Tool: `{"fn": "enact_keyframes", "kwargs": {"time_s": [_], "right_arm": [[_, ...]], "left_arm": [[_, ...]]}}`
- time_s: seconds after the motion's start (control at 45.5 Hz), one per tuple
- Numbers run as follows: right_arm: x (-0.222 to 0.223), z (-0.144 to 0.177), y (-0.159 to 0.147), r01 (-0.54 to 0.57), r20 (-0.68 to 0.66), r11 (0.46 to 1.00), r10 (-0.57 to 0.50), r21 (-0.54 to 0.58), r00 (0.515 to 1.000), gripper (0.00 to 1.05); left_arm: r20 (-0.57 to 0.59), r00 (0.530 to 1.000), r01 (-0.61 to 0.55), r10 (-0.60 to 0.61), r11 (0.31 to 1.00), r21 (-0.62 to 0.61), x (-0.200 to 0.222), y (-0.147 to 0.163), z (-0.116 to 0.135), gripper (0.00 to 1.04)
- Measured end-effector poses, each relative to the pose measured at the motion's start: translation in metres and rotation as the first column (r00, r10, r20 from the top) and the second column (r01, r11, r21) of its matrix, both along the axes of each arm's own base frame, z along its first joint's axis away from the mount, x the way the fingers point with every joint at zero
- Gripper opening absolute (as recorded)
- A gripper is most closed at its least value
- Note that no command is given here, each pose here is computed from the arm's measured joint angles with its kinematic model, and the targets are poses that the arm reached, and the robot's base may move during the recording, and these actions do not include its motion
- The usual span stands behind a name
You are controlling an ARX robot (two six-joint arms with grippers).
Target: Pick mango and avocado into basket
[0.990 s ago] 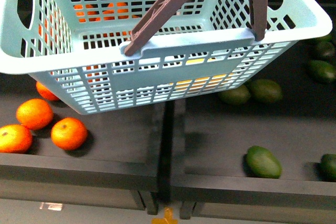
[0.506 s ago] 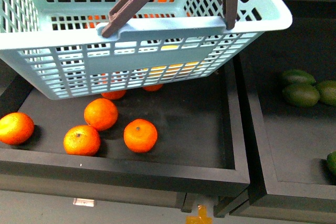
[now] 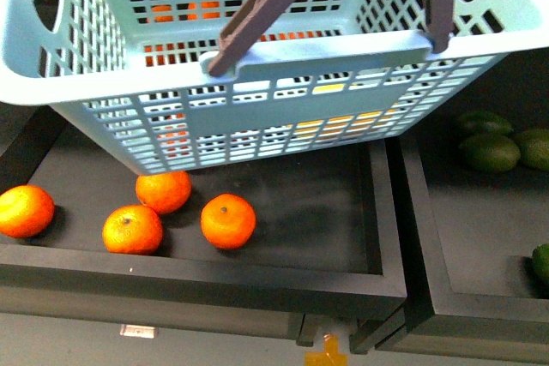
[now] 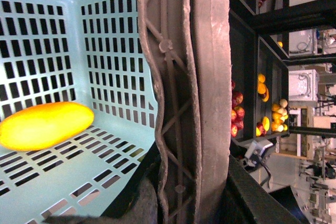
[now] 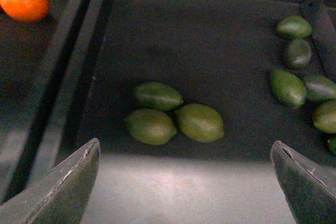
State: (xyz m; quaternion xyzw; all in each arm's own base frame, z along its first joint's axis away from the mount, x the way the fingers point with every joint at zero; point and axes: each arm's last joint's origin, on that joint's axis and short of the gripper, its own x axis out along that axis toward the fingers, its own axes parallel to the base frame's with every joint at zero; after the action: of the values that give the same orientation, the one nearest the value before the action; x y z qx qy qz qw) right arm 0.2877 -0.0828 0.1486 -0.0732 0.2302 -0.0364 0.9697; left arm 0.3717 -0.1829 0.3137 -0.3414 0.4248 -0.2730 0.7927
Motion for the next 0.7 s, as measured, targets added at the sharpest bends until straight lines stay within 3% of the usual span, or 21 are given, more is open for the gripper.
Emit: {"fn": "enact_keyframes", "kwargs": {"time_s": [0.374,0.572,0.704], "right_arm": [[0.096,-0.047,-0.037,-0.253,-0.305,0.943,0.181,-0.214,0.935,0.96],[0.135,-0.07,-0.027,-0.417,-0.452,0.885,0.292,-0.206,0.843,0.96],[0.152,-0.085,-0.022,-0.466,-0.509,0.861,0.313,-0.204,0.802,0.96]], "left_arm": [[0.009,1.0,-0.02,0.02,1.0,0.012,0.002,0.003,0.0,0.2],[0.003,1.0,-0.006,0.006,1.0,0.004,0.001,0.002,0.0,0.2],[0.001,1.0,-0.005,0.005,1.0,0.002,0.001,0.001,0.0,0.2]]}}
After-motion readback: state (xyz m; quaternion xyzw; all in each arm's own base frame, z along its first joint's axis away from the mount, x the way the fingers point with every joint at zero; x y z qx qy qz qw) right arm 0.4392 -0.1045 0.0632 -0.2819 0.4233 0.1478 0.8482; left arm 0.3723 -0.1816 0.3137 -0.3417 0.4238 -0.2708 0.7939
